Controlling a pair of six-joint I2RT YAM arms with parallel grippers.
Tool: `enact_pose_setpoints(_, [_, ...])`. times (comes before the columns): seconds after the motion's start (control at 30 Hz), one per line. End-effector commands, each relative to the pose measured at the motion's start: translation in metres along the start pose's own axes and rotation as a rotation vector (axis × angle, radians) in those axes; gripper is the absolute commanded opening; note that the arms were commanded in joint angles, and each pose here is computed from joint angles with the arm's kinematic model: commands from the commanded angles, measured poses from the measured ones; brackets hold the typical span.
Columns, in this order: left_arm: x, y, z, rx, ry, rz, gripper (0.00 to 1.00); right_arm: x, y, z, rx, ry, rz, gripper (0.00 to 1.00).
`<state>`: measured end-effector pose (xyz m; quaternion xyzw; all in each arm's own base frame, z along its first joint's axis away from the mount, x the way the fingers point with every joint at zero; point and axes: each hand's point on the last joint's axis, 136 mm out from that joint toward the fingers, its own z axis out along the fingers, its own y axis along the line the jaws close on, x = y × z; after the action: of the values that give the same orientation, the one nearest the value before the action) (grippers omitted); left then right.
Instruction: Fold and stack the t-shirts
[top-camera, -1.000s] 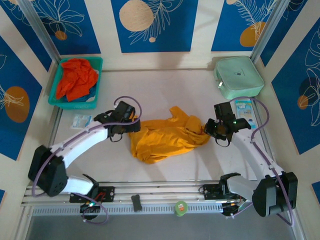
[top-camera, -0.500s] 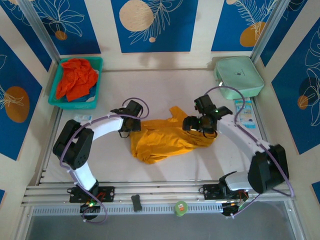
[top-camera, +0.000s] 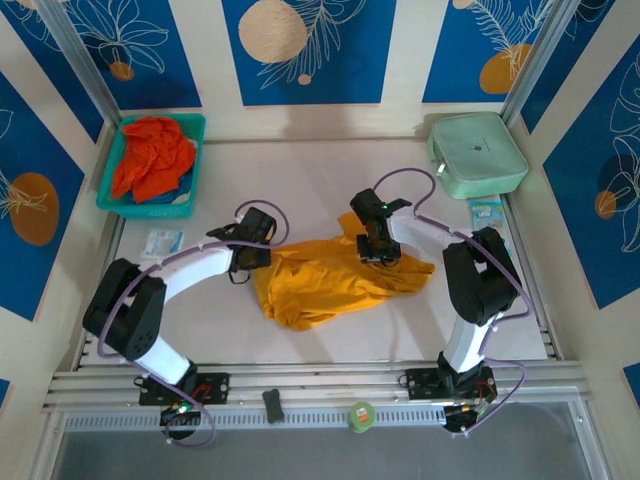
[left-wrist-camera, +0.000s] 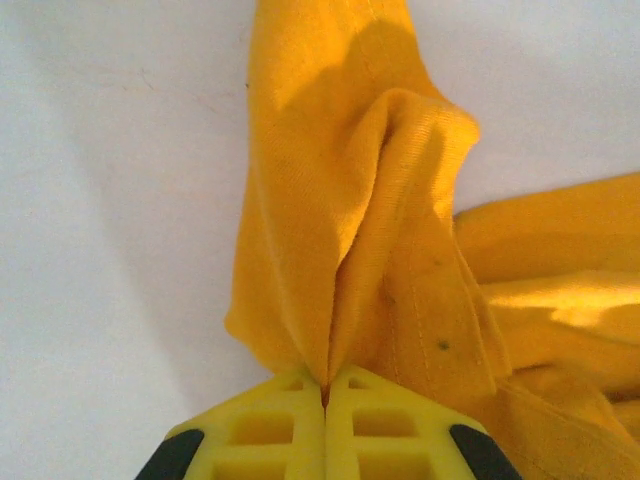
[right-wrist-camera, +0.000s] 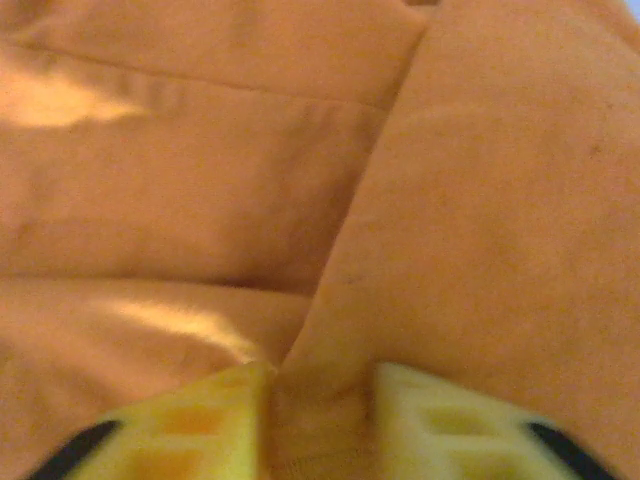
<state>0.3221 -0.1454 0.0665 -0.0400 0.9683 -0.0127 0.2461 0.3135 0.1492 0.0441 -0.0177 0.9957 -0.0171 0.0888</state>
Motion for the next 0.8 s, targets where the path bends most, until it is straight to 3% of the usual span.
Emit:
enact_pose_setpoints(0.0, [-0.008,0.014,-0.019,-0.032,-0.041,0.004,0.0,-0.006,-0.016,-0.012,0.087,-0.023,0.02,0.04])
enact_pose_setpoints(0.03, [-0.01,0.016,-0.024,-0.038,-0.05,0.006,0.0,-0.009,-0.019,-0.017,0.097,-0.039,0.028,0.0])
enact_pose_setpoints(0.4, [-0.025,0.036,-0.065,-0.09,-0.135,0.032,0.0,-0.043,-0.083,-0.092,0.025,-0.269,0.2,0.0])
enact_pose_setpoints(0.57, [-0.019,0.044,-0.066,-0.114,-0.123,0.037,0.0,-0.039,-0.127,-0.088,0.067,-0.252,0.317,0.0])
enact_pose_setpoints(0.77, [0.011,0.046,-0.049,-0.095,-0.037,0.019,0.0,-0.01,-0.157,-0.058,0.177,-0.148,0.425,0.0])
